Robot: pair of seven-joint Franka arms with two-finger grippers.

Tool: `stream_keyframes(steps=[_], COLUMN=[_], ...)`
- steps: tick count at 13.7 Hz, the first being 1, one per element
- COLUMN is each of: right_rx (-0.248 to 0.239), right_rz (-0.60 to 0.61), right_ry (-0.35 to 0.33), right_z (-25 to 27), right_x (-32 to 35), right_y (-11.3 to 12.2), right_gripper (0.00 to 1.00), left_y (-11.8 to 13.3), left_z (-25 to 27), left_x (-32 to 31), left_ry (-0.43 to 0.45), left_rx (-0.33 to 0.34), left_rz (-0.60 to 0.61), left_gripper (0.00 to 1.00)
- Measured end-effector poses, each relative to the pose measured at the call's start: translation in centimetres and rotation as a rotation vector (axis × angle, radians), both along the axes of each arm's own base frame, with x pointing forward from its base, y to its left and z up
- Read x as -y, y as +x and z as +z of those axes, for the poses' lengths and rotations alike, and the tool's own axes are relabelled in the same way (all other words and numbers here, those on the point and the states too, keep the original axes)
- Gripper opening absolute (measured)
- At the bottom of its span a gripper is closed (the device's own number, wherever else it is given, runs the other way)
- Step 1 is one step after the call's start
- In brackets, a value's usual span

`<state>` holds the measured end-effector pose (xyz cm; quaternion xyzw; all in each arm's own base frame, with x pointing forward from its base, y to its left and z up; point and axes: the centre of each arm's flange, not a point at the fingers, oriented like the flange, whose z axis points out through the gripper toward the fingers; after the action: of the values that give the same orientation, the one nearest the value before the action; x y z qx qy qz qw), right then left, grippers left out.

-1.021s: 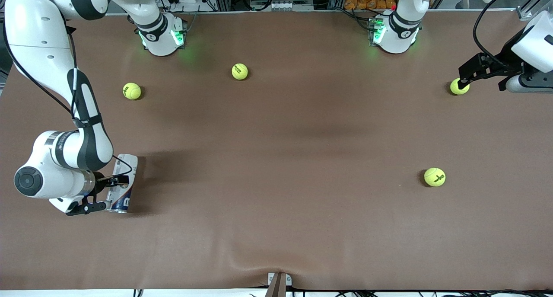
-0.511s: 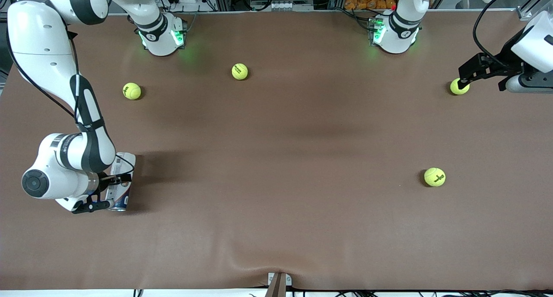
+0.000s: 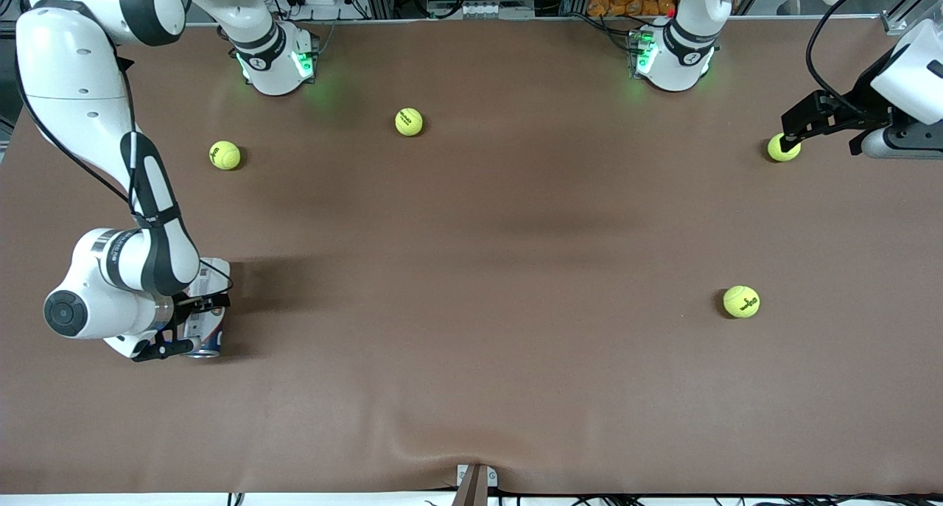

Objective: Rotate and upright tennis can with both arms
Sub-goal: 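Close the right gripper around the middle of the can, then lift the can with the right gripper and carry it to table center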

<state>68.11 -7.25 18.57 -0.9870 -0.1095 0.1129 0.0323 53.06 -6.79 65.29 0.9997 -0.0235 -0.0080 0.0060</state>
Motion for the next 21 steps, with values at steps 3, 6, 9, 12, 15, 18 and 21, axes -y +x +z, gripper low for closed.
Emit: stream_keyframes(steps=[3, 6, 9, 12, 15, 18, 21], right_rx=[0.011, 0.056, 0.102, 0.137, 0.167, 0.217, 0.304], right_rz=[0.101, 0.307, 0.516, 0.686, 0.815, 0.9, 0.973], right_ry=[0.026, 0.068, 0.085, 0.091, 0.098, 0.103, 0.107], right_z=[0.3, 1.7, 4.0, 6.5, 8.5, 9.4, 9.6], right_x=[-0.5, -3.7, -13.0, -25.0, -35.2, -42.9, -47.7], right_y=[0.3, 1.6, 2.6, 1.2, -1.6, -4.6, -6.4], right_gripper=[0.69, 0.64, 0.64, 0.69, 0.74, 0.74, 0.73], left_y=[0.0, 0.0, 0.0, 0.0, 0.1, 0.1, 0.1], left_z=[0.0, -0.1, -0.1, -0.1, -0.1, -0.1, -0.1], left_x=[0.0, 0.0, 0.0, 0.0, -0.1, -0.3, -0.3], left_ry=[0.0, 0.0, 0.0, 0.0, 0.0, 0.0, 0.0], left_rx=[-0.001, -0.002, -0.002, -0.002, -0.002, -0.002, -0.002], left_rz=[0.0, 0.0, 0.0, 0.0, 0.003, 0.005, 0.006], left_gripper=[1.0, 1.0, 1.0, 1.0, 1.0, 1.0, 1.0])
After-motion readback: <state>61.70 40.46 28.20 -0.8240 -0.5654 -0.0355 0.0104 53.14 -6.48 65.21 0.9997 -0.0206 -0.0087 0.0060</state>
